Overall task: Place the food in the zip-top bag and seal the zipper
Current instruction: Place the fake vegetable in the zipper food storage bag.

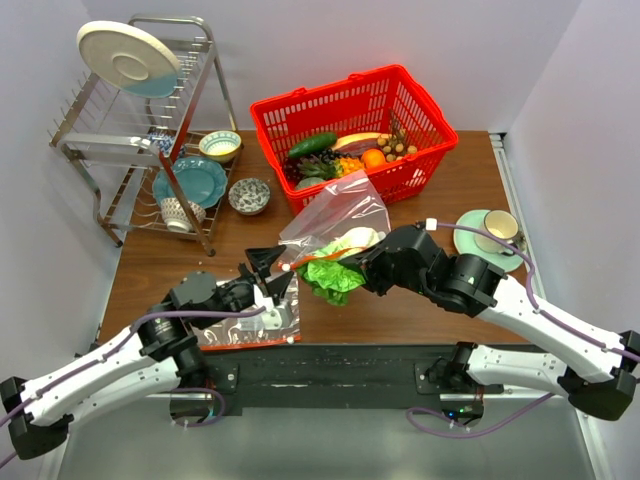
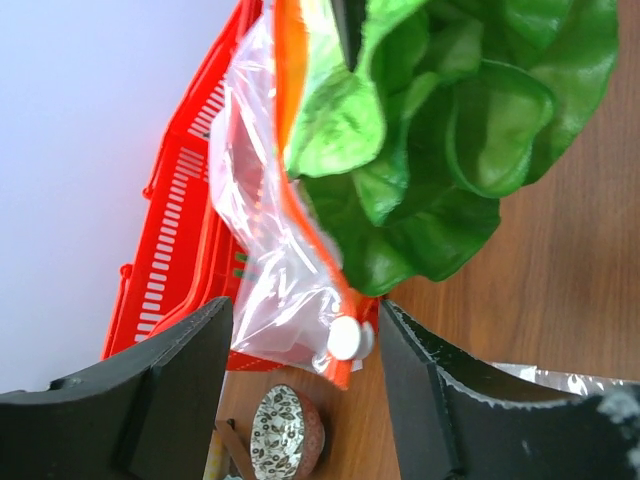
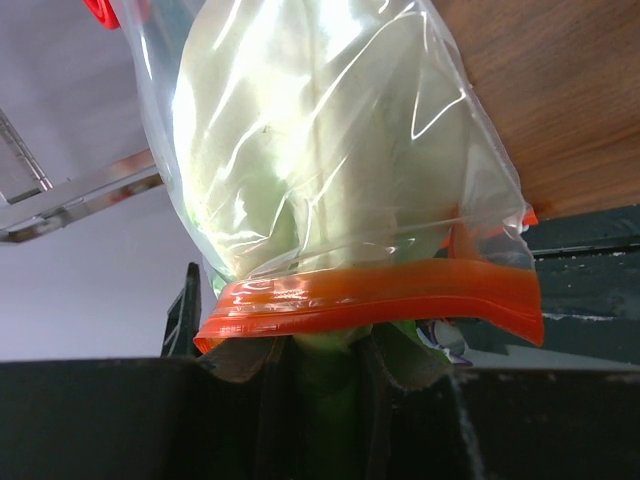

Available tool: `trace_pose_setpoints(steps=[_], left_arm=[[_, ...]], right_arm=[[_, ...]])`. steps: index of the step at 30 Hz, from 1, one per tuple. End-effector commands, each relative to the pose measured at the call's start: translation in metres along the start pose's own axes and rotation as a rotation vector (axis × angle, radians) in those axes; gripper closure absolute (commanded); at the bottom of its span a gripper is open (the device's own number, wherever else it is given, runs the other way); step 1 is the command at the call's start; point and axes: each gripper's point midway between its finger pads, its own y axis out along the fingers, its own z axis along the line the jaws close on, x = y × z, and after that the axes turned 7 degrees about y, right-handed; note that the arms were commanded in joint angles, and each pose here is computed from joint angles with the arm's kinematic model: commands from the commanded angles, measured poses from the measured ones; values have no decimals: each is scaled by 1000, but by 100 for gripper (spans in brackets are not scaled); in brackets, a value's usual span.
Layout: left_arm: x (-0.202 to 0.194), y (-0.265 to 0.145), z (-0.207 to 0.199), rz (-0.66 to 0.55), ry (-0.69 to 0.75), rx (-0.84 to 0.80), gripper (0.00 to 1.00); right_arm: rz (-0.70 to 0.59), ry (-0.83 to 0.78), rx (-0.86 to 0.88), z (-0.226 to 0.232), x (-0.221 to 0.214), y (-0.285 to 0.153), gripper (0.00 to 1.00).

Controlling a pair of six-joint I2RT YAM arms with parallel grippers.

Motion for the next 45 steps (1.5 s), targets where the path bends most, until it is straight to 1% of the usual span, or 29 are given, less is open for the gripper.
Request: trace_pose_setpoints(steps=[1,4,5,7,8,10,11,14,18,21,24,25,28,32,34,38,39,40,43,45], left_arm=[[7,7,3,-37,47,1,36],[7,6,2,-37,53,5,36],[5,6,0,-33,54,1,38],[4,6,0,-30,57,2,44],[2,6,0,-22,59,3,51],[1,8,0,-14,59,4,56],[0,8,1,-4,58,8,61],[-2,9,2,9,58,10,68],[0,10,6,3,53,31,65],[-2,11,3,9,52,20,68],[-1,13,5,10,40,21,81],[1,13,8,4,36,28,89],[8,12,12,-22,15,29,100],[21,12,9,-82,-22,0,100],[29,12,6,-119,-62,-18,100],[60,10,1,-254,-160,-82,100],[66,9,0,-275,-206,-94,100],[78,8,4,-333,-220,-91,100],[97,5,0,-418,-287,-131,100],[104,8,-5,-443,-329,-161,100]], right_arm=[[21,65,84,28,-4,-9,100],[16,69,91,31,-2,-11,100],[15,70,90,30,-2,-11,100],[17,74,94,31,-2,-13,100],[19,73,91,30,-3,-13,100],[20,74,95,31,-2,-14,100],[20,75,95,31,-2,-14,100],[23,78,97,31,-2,-16,100],[26,86,101,32,-3,-17,100],[27,95,107,35,-3,-19,100],[31,103,115,38,-3,-21,100],[31,106,119,39,-3,-22,100],[14,128,131,38,2,-22,100],[-14,198,178,40,11,-22,100],[-44,215,207,42,18,-22,100],[-96,237,225,38,29,-15,100],[-110,242,215,33,32,-10,100],[-125,249,215,31,35,-7,100],[-150,270,238,27,41,-1,100],[-162,275,240,25,43,3,100]])
